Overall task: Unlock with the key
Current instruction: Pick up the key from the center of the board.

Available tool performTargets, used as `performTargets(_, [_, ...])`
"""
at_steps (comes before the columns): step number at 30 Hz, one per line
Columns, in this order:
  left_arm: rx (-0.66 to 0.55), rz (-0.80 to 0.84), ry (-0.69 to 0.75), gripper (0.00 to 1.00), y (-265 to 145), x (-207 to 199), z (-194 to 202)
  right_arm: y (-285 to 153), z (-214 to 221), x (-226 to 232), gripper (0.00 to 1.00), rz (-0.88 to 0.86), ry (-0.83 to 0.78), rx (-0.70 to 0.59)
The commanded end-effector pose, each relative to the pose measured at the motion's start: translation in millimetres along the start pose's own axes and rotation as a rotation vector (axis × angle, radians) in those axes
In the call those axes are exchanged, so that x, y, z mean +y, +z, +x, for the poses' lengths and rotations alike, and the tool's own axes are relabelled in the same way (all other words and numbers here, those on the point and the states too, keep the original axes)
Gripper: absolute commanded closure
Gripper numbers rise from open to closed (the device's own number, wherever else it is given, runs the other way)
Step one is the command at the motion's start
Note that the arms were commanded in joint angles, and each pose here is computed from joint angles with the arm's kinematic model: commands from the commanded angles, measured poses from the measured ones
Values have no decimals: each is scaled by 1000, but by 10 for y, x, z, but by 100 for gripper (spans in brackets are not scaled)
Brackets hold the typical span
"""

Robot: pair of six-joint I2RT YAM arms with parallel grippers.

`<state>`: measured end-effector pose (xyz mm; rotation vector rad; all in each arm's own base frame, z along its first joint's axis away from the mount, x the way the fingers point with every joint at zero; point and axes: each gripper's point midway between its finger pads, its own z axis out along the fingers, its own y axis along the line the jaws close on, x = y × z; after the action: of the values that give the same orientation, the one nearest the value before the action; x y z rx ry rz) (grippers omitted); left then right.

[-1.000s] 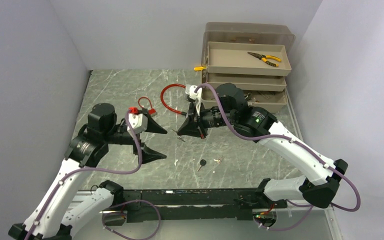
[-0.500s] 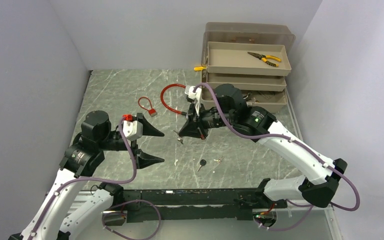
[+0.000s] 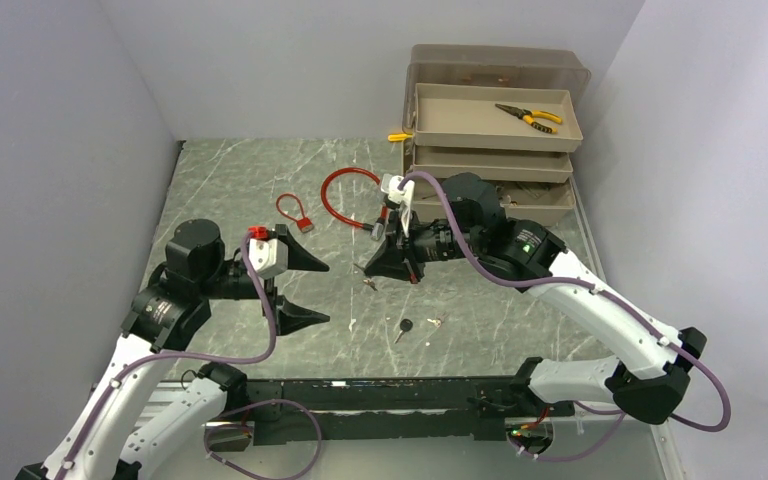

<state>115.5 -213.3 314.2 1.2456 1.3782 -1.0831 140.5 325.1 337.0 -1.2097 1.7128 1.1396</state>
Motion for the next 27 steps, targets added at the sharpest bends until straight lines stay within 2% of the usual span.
performTargets(1, [-36,19,61,2,-17,-46,-100,-23,-117,65,100,-21,-20,-55])
performTargets(10, [-42,55,40,1,30,-31,-119,46,-137,68,100,-46,-17,-53])
performTargets(14, [-59,83,3,5,70,-25,-160,63,-137,102,100,-74,-18,-45])
performTargets(17, [-72,112,-1,11,86,-33,-245,61,-111,124,100,-87,-22,-40])
performTargets(20, [-69,146,-15,22,111,-19,-313,52,-89,135,100,-92,-31,-38])
performTargets(24, [-71,137,-36,31,156,80,-379,49,-111,167,100,-109,-38,-50])
performTargets(27, [-89,140,-57,34,175,102,-443,63,-121,182,100,-123,-40,-48])
